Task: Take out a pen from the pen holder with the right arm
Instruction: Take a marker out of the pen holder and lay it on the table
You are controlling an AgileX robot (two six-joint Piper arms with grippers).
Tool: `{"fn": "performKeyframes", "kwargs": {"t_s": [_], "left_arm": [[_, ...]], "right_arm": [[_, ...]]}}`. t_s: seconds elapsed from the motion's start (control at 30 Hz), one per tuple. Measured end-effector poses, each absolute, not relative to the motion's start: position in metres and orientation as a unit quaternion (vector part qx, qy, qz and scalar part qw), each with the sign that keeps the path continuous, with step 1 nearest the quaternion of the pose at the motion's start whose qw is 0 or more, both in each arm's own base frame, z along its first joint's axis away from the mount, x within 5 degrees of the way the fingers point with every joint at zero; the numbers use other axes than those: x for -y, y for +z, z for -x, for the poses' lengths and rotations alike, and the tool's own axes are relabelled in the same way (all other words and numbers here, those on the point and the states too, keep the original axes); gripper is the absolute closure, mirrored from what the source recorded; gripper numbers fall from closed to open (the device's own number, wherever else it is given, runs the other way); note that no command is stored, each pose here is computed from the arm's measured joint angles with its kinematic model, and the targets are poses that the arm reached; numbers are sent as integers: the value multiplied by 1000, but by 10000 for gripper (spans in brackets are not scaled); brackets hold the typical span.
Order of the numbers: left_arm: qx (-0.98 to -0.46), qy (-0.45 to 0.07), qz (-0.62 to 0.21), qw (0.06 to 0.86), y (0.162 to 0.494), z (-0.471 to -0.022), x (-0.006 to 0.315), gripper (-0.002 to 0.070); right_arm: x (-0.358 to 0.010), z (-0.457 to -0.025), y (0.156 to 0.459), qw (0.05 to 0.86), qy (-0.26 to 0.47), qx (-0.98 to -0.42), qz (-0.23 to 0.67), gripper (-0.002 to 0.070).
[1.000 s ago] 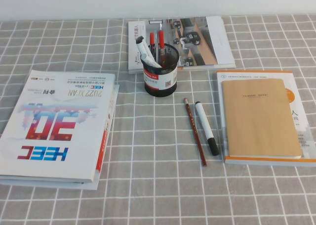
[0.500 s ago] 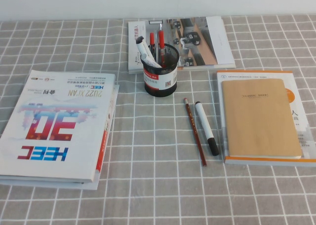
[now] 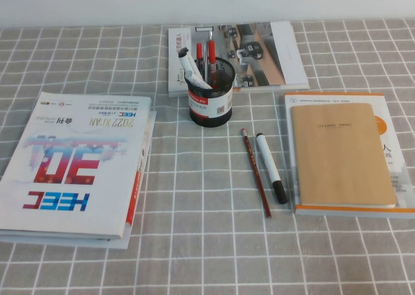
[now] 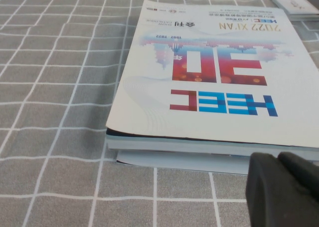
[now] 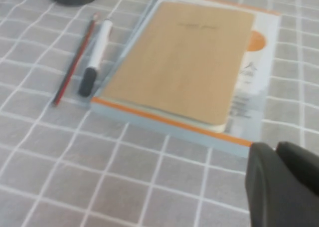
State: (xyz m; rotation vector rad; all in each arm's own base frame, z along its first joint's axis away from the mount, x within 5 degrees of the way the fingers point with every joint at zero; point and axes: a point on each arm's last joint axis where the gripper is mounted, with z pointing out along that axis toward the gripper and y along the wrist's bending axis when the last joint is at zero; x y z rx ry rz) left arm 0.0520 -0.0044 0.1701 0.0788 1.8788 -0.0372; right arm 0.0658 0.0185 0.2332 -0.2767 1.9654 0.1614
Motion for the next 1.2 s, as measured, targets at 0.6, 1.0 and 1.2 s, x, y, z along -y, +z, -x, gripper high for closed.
{"fn": "performKeyframes", "kwargs": {"t_s": [0.6,1.0,1.2], "left_arm": [[-807,-16,-34,589,170,-52,4,680],[-807,-16,-34,589,170,-52,4,680],[-807,-16,-34,589,170,-52,4,680]], "right_arm": [[-11,-52,173,595,59,-801,41,689],[-11,-52,171,589,53,-805,52,689],[-11,-52,171,589,53,-805,52,689]]}}
